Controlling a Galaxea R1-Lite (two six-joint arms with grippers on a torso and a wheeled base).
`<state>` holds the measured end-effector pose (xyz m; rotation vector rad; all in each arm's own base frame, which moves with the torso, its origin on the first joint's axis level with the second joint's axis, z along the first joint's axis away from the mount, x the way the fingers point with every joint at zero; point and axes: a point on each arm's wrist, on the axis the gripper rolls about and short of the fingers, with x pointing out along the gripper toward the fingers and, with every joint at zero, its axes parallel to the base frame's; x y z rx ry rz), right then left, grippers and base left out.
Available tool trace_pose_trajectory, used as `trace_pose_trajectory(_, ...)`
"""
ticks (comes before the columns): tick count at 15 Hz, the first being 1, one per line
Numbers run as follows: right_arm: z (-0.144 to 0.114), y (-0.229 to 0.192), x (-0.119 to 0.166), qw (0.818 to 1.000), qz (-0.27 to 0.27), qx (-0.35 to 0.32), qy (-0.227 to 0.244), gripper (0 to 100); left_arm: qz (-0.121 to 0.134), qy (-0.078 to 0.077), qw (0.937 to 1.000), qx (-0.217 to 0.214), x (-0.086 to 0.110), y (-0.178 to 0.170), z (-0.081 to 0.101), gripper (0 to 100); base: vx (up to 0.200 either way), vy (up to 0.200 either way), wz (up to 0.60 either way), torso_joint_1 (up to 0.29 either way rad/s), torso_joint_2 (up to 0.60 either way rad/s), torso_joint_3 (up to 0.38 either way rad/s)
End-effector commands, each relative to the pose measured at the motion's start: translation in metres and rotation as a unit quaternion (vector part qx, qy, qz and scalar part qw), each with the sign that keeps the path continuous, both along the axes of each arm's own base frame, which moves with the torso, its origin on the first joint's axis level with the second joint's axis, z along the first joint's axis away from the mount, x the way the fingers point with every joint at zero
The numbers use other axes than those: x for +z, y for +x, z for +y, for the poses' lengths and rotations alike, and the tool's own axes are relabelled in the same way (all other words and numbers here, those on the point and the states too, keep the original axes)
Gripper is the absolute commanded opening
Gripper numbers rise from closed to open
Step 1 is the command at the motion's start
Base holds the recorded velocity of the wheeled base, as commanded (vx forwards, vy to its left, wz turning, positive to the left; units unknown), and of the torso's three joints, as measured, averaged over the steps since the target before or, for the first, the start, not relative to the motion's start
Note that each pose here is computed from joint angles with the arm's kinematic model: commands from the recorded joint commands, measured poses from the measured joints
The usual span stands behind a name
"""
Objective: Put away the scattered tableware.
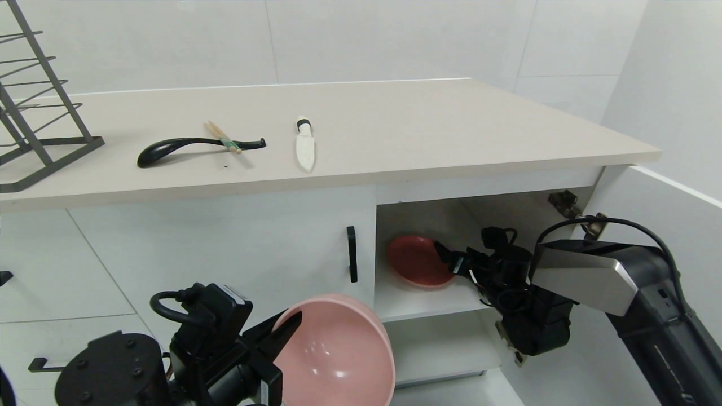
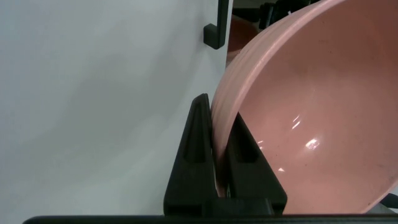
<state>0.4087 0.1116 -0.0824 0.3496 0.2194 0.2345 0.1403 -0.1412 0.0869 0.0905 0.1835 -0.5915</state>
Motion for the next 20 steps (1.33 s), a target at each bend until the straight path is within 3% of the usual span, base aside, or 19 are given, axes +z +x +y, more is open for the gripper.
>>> trace_pose_trajectory(1, -0.011, -0.029, 0.009, 0.998, 0.031, -0.005, -0.046, 100, 0.0, -0.001, 1.0, 0.0, 0.0, 0.0, 0.0, 0, 0.0, 0.0, 0.0, 0.0, 0.0, 0.0)
trace_pose_trajectory(3, -0.01, -0.073, 0.029, 0.993, 0.07, 0.021, -0.097, 100, -0.002, -0.002, 1.0, -0.005, 0.001, -0.002, -0.001, 0, 0.0, 0.0, 0.0, 0.0, 0.0, 0.0)
trace_pose_trajectory(4, -0.009, -0.093, 0.051, 0.992, 0.072, 0.031, -0.099, 100, -0.002, -0.002, 1.0, -0.006, 0.001, -0.002, -0.001, 0, 0.0, 0.0, 0.0, 0.0, 0.0, 0.0)
trace_pose_trajectory(8, 0.002, -0.15, 0.132, 0.993, -0.001, 0.077, -0.094, 100, -0.011, -0.008, 0.9999, -0.008, 0.006, -0.003, 0.0, 0, 0.0, 0.0, 0.0, 0.0, 0.0, 0.0)
trace_pose_trajectory(10, -0.012, -0.187, 0.143, 0.983, -0.005, 0.087, -0.164, 100, -0.013, -0.008, 0.9998, -0.013, 0.006, -0.004, -0.001, 0, 0.0, 0.0, 0.0, 0.0, 0.0, 0.0)
trace_pose_trajectory(11, -0.018, -0.197, 0.144, 0.978, -0.004, 0.09, -0.186, 100, -0.016, -0.003, 0.9997, -0.016, 0.006, -0.004, -0.002, 0, 0.0, 0.0, 0.0, 0.0, 0.0, 0.0)
trace_pose_trajectory(12, -0.022, -0.207, 0.149, 0.976, -0.011, 0.093, -0.198, 100, -0.03, 0.03, 0.9989, -0.022, 0.003, -0.003, -0.003, 0, 0.0, 0.0, 0.0, 0.0, 0.0, 0.0)
trace_pose_trajectory(14, -0.023, -0.209, 0.159, 0.977, -0.033, 0.089, -0.193, 100, -0.04, 0.062, 0.9968, -0.03, -0.001, -0.002, -0.005, 0, 0.0, 0.0, 0.0, 0.0, 0.0, 0.0)
trace_pose_trajectory(15, -0.023, -0.21, 0.161, 0.977, -0.037, 0.089, -0.192, 100, -0.039, 0.066, 0.9964, -0.037, -0.003, -0.002, -0.009, 0, 0.0, 0.0, 0.0, 0.0, 0.0, 0.0)
trace_pose_trajectory(20, -0.023, -0.22, 0.175, 0.976, -0.067, 0.095, -0.182, 100, -0.061, 0.042, 0.9954, -0.061, 0.003, 0.003, -0.033, 0, 0.0, 0.0, 0.0, 0.0, 0.0, 0.0)
